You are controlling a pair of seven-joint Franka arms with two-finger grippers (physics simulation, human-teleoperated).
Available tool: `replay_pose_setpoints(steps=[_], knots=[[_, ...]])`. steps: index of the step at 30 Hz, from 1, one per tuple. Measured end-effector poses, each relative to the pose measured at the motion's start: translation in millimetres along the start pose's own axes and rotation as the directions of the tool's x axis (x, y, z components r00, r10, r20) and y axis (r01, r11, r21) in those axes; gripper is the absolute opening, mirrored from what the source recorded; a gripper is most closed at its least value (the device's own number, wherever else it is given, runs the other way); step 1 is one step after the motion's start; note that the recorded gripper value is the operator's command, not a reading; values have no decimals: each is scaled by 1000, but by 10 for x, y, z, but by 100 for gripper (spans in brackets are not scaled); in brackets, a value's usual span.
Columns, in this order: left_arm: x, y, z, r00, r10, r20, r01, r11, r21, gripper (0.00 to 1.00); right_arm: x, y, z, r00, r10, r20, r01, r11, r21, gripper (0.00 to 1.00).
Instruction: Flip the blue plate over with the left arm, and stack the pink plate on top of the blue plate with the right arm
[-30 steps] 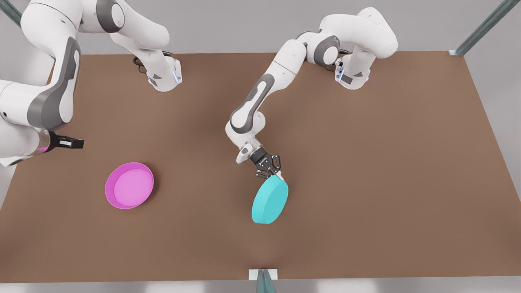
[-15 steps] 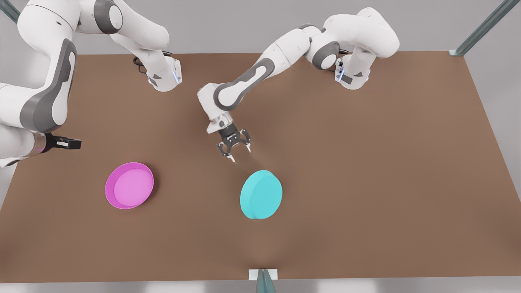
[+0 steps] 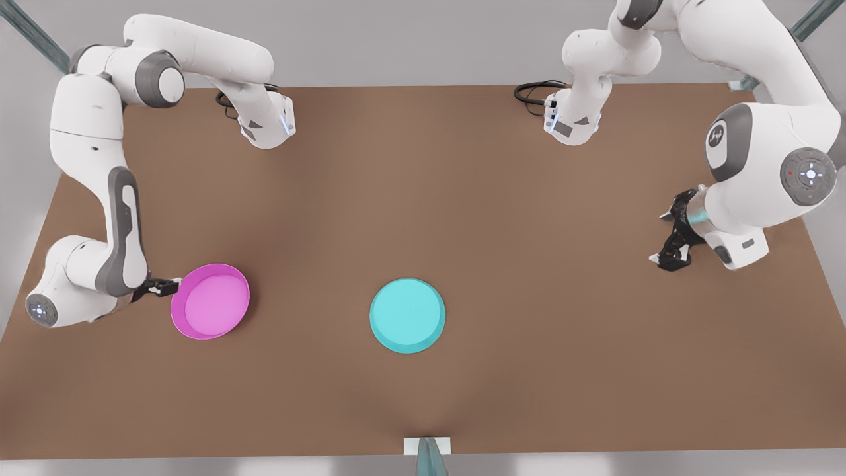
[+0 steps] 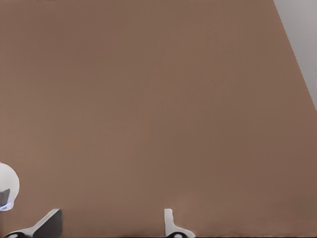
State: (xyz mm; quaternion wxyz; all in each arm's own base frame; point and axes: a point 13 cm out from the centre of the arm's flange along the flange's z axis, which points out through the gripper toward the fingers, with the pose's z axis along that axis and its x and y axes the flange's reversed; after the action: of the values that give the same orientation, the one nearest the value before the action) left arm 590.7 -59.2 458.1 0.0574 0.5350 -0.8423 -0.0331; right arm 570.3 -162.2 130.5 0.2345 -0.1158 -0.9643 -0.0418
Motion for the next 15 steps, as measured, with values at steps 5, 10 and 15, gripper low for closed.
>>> replay_pose_setpoints(steps=[5, 10, 15], knots=[[-120, -92, -259, 970, 242, 38, -243, 969, 45, 100, -177, 79, 439, 994, 35, 99, -19, 988, -156, 100], [4, -29, -242, 901, 433, 18, -434, 901, 8, 100, -371, 9, 616, 985, 65, 161, -28, 975, -221, 100], [27, 23, -248, 830, 558, 2, -558, 830, -1, 100, -475, 19, 577, 976, 50, 211, 0, 974, -228, 100]])
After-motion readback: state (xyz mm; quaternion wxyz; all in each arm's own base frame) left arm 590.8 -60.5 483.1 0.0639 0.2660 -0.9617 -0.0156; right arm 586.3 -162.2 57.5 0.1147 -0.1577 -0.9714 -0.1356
